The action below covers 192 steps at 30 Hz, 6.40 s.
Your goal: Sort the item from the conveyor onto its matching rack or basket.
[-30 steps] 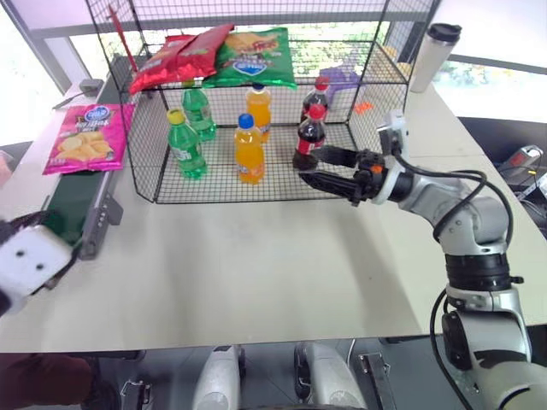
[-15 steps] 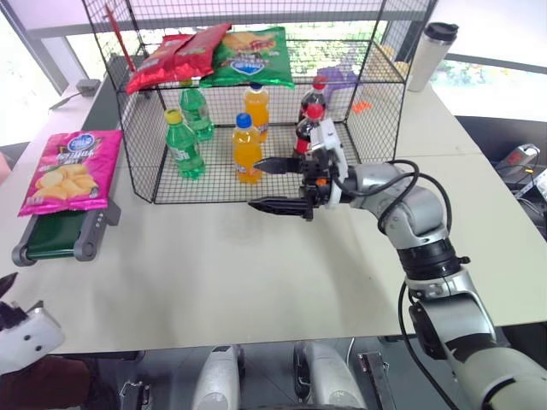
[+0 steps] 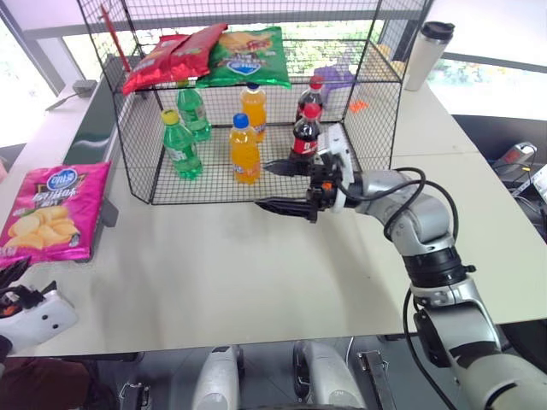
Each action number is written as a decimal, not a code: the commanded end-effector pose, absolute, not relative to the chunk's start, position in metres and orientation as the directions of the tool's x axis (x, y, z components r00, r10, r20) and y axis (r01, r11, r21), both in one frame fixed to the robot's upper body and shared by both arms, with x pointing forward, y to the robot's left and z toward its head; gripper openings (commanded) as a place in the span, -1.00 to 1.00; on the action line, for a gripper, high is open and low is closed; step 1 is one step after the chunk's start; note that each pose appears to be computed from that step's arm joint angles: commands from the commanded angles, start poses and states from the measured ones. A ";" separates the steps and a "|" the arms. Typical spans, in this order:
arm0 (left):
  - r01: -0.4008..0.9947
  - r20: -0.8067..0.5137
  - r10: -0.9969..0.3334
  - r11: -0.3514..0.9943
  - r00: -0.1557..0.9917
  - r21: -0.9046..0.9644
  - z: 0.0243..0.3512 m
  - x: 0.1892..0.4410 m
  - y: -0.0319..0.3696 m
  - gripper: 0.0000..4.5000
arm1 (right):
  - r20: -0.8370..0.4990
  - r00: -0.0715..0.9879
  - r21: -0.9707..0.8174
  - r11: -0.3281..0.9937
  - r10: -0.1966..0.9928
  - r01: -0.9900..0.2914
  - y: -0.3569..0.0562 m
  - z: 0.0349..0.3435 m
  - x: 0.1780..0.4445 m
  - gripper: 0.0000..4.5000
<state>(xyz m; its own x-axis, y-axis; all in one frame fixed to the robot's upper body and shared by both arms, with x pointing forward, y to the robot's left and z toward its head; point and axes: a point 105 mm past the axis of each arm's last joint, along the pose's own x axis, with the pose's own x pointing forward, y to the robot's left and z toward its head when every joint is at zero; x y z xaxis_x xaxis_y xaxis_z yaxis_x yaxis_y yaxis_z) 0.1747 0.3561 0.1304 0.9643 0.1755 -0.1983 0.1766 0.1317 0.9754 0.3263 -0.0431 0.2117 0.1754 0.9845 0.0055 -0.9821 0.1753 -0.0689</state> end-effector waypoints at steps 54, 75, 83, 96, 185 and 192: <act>0.674 0.030 -0.675 0.738 0.737 0.026 0.356 0.191 0.265 -0.98 | 0.104 0.379 0.000 0.381 0.920 -0.925 -0.119 0.237 0.339 1.00; 0.898 0.211 -0.874 0.408 0.437 -0.166 0.370 0.275 0.169 -0.98 | 0.269 0.456 -0.261 0.520 0.849 -0.813 -0.038 0.212 0.318 1.00; 0.886 0.220 -0.862 0.421 0.457 -0.194 0.365 0.287 0.167 -0.98 | 0.433 0.382 -0.177 0.493 0.816 -0.852 -0.012 0.247 0.303 1.00; 0.871 0.224 -0.848 0.431 0.480 -0.235 0.353 0.291 0.170 -1.00 | 0.517 0.388 -0.069 0.489 0.763 -0.870 -0.015 0.265 0.310 0.75; 0.696 0.159 -0.688 0.641 0.708 -0.322 0.214 0.320 0.141 0.24 | 0.275 0.933 -0.705 0.708 0.230 0.033 -0.085 0.341 0.437 0.22; 0.690 0.155 -0.684 0.646 0.713 -0.325 0.212 0.321 0.142 0.24 | 0.254 0.913 -0.724 0.689 0.319 -0.039 -0.075 0.342 0.433 0.22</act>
<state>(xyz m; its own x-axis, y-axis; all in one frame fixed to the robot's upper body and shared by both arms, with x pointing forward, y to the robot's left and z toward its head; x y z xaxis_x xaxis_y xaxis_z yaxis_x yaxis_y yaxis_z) 0.3226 0.1404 0.2051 0.7137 -0.6896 0.1225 0.6811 0.6425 -0.3511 0.4413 -0.0794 0.3227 0.9390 0.2850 0.1924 -0.0611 0.6890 -0.7222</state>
